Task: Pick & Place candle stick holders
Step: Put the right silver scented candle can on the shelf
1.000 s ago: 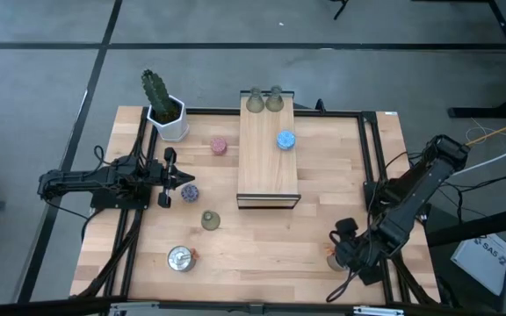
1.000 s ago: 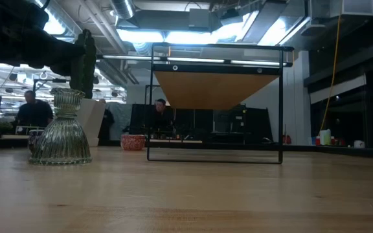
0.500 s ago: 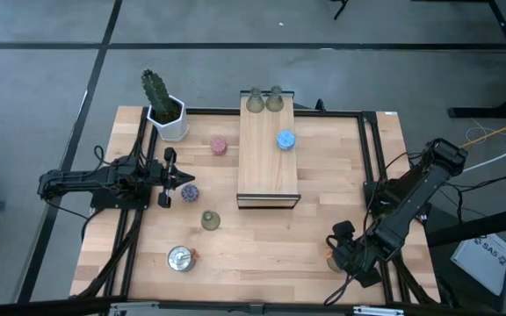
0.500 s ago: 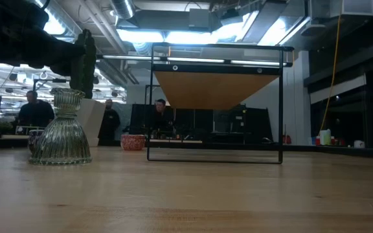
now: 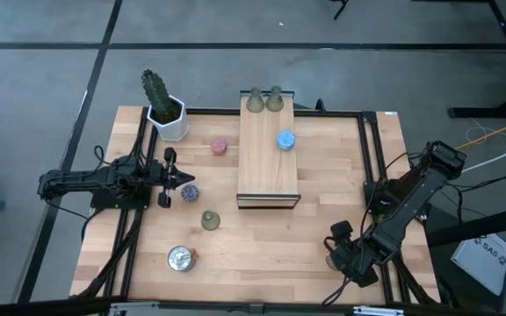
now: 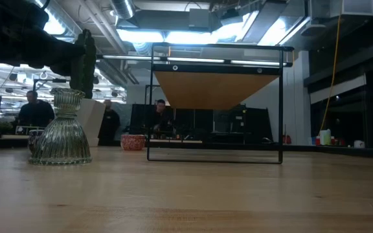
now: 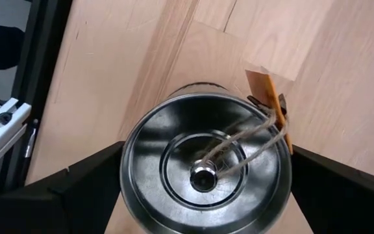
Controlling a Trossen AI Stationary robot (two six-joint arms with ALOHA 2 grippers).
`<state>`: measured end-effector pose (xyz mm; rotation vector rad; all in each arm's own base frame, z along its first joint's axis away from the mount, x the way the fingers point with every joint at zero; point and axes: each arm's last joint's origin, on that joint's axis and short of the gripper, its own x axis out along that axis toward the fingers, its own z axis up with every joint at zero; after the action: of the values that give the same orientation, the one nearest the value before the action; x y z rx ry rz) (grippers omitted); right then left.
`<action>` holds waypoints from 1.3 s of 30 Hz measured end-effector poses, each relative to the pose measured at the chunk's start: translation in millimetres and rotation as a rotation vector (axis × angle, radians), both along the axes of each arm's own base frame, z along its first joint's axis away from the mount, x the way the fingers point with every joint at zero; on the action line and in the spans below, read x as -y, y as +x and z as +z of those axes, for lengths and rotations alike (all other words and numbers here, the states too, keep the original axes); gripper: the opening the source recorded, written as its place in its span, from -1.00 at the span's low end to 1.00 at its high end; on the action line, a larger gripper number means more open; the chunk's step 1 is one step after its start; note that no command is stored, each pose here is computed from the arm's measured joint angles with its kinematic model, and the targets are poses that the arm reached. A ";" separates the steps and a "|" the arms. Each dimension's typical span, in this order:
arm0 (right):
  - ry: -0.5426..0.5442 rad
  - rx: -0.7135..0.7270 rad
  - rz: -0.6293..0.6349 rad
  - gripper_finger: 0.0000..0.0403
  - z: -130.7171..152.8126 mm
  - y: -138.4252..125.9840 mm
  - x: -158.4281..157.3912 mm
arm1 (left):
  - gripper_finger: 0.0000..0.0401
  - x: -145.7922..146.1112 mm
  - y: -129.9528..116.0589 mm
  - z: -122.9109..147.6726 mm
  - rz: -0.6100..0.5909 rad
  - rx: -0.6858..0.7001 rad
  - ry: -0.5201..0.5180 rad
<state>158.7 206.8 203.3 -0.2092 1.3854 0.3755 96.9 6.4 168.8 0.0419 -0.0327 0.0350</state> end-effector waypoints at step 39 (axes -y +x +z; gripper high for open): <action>0.005 0.011 -0.006 0.89 0.5 1.6 0.1 | -0.97 0.0 0.0 0.1 0.000 0.000 0.000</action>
<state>160.4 206.7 203.9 -0.2029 1.3739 0.3726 96.9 6.4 168.8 0.0418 -0.0329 0.0350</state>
